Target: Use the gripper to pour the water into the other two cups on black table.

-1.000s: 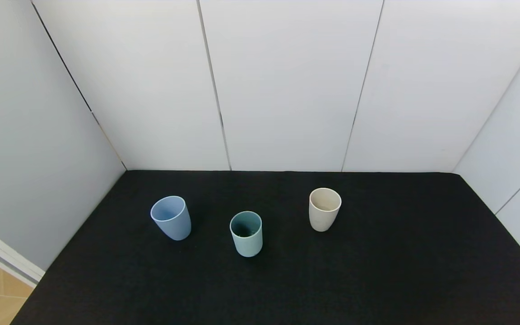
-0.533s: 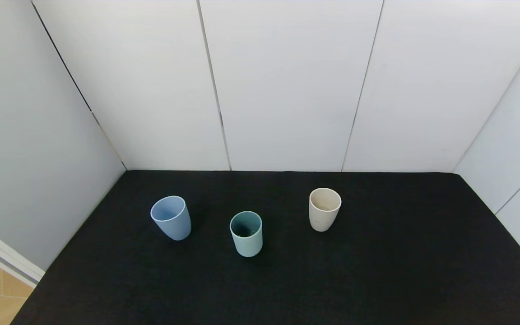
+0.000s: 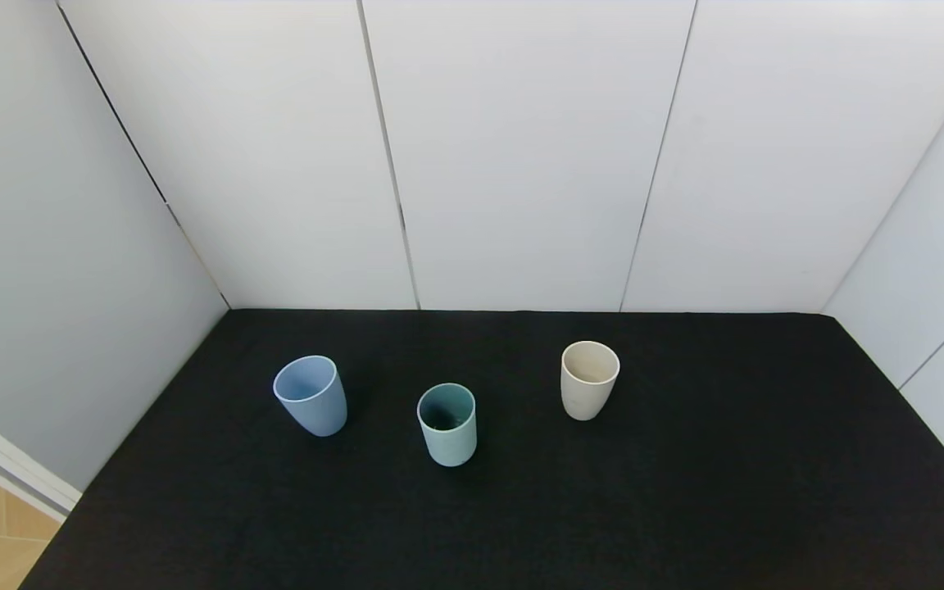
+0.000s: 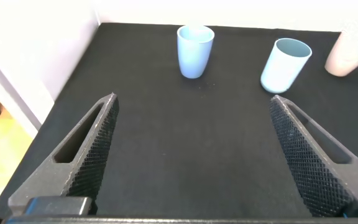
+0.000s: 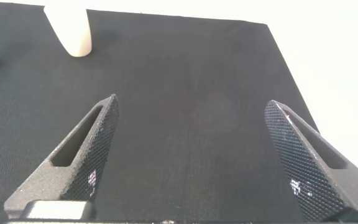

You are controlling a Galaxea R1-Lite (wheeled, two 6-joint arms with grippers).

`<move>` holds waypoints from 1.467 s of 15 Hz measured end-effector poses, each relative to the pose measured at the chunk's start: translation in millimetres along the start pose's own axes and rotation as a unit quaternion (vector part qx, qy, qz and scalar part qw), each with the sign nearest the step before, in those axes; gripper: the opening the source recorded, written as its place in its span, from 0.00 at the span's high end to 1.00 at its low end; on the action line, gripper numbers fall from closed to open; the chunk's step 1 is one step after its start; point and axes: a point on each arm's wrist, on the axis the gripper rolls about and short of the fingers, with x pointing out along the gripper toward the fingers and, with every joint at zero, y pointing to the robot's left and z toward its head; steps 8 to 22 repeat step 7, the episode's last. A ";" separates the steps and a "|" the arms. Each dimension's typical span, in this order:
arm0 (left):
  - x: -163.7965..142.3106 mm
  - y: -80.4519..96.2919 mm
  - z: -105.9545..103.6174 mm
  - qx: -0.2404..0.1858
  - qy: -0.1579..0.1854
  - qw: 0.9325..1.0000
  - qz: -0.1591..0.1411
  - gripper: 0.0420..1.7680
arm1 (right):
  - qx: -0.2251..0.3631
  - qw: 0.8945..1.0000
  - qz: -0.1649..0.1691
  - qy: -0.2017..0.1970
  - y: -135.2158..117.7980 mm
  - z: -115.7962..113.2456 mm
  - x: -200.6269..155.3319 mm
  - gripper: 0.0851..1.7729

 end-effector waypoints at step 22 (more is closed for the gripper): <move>0.0 0.0 -0.3 -0.001 0.001 1.000 0.001 0.03 | -0.001 1.000 0.000 0.001 0.0 -0.2 0.0 0.04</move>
